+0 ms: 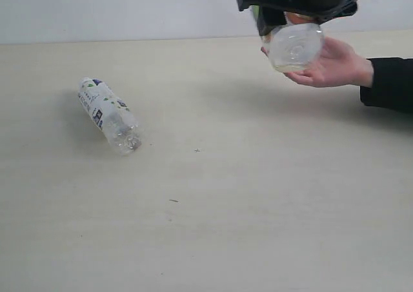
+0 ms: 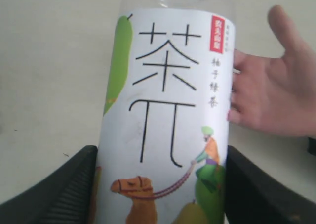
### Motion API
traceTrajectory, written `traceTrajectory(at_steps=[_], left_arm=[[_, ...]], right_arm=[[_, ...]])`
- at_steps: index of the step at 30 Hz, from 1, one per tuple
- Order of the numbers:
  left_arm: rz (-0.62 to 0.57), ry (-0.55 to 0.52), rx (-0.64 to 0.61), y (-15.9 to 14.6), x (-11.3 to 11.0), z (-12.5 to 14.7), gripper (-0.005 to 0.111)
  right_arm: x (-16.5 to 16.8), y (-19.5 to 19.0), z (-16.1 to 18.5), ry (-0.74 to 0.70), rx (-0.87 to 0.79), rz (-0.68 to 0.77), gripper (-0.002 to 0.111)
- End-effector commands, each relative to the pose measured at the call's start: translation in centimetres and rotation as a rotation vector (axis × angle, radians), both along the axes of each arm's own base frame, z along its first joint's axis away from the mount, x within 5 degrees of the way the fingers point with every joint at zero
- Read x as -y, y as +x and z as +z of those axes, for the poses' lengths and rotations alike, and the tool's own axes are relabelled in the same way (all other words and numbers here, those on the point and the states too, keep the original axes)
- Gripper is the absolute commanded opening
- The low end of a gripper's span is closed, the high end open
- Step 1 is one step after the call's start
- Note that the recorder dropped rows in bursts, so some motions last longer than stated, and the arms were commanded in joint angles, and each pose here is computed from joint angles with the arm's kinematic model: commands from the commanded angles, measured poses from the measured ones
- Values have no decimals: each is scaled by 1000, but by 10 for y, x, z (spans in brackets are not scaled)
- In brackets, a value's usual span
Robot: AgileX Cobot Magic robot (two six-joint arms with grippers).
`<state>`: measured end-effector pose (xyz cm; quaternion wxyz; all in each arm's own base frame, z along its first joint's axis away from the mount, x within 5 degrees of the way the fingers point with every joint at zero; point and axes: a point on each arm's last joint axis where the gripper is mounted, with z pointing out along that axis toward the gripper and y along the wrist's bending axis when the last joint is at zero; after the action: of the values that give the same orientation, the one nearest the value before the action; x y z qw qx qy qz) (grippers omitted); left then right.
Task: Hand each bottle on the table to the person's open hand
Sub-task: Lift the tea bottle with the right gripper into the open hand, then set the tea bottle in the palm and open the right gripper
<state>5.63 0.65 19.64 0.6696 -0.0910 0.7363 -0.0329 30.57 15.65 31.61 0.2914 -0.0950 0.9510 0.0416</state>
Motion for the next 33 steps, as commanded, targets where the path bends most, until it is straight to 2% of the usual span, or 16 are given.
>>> traceTrajectory(at_steps=[1,7,18,26,33], left_arm=[[-7,1,6,0,0,0,10],[-7,1,6,0,0,0,10],[-7,1,6,0,0,0,10],[-7,1,6,0,0,0,10],[-7,1,6,0,0,0,10]], right_arm=[[32,-2,-13,-42,-16,-50,0],[66,6,-52,-35,-18,-119,0],[59,41,-113,-48,-28,-84,0],[56,52,-108,-38,48,-72,0],[55,55,-128,-58,-10,-78,0]])
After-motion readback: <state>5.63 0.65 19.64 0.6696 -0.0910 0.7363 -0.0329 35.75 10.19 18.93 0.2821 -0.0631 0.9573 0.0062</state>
